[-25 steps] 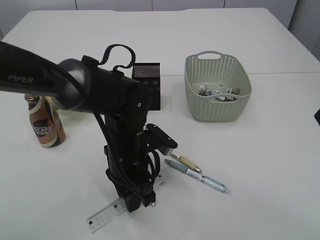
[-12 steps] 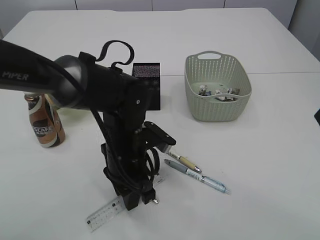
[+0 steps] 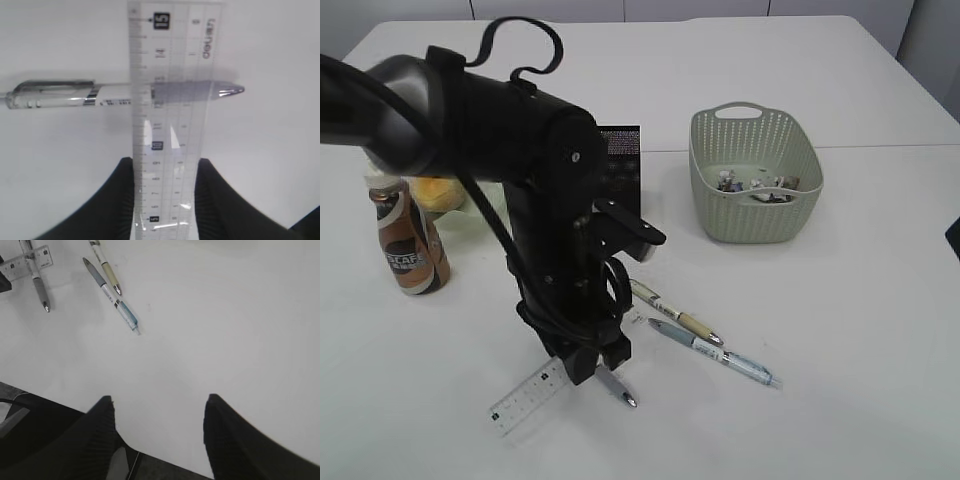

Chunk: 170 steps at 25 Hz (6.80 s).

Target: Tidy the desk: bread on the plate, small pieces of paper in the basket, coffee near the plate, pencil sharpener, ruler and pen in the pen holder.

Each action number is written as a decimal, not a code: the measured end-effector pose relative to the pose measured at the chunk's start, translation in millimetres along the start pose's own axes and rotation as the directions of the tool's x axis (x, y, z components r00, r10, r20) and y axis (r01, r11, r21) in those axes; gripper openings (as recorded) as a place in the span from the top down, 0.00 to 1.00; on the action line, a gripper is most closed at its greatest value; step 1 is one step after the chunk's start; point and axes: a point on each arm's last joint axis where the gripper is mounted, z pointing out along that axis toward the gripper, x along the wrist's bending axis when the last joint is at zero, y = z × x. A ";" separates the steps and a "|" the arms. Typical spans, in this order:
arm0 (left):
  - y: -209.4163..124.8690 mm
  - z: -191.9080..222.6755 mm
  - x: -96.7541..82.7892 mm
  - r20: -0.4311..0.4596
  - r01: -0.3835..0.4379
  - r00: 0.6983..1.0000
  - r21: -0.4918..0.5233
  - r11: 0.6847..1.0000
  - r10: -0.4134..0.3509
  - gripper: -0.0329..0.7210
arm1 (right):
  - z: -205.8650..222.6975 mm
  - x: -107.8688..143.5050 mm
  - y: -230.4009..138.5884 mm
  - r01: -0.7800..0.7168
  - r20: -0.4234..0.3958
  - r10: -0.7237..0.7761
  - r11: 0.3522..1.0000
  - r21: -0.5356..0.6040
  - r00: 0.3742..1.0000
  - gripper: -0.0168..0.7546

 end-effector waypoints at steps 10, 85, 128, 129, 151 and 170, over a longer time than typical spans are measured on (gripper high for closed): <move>-15.6 -56.4 -1.3 -0.008 0.096 0.995 0.005 0.995 -0.096 0.64 | 0.0 1.8 -0.2 -0.007 -0.020 0.007 1.000 0.002 1.000 0.44; 86.7 -75.5 144.3 0.011 0.011 0.967 -1.000 -0.001 -0.254 0.64 | -0.3 5.9 -0.6 -0.028 -0.064 0.028 1.000 0.009 0.998 0.44; 92.7 -12.4 149.9 0.039 0.093 0.958 -0.980 0.178 -0.286 0.48 | -0.3 5.9 -0.6 -0.028 -0.064 0.029 1.000 0.009 0.998 0.44; 92.7 -12.4 150.2 0.044 0.099 0.956 -0.979 0.176 -0.290 0.47 | -0.3 5.9 -0.6 -0.028 -0.064 0.029 1.000 0.009 0.998 0.44; 74.6 -88.8 145.1 0.042 0.103 0.947 -0.979 0.178 -0.319 0.44 | -0.4 7.6 -0.8 -0.034 -0.084 0.035 0.999 0.012 0.996 0.44; -60.5 -269.1 111.8 -0.096 0.183 0.876 -0.841 0.509 -0.472 0.44 | -3.9 25.6 35.4 -0.101 -0.249 0.104 0.995 0.025 0.963 0.44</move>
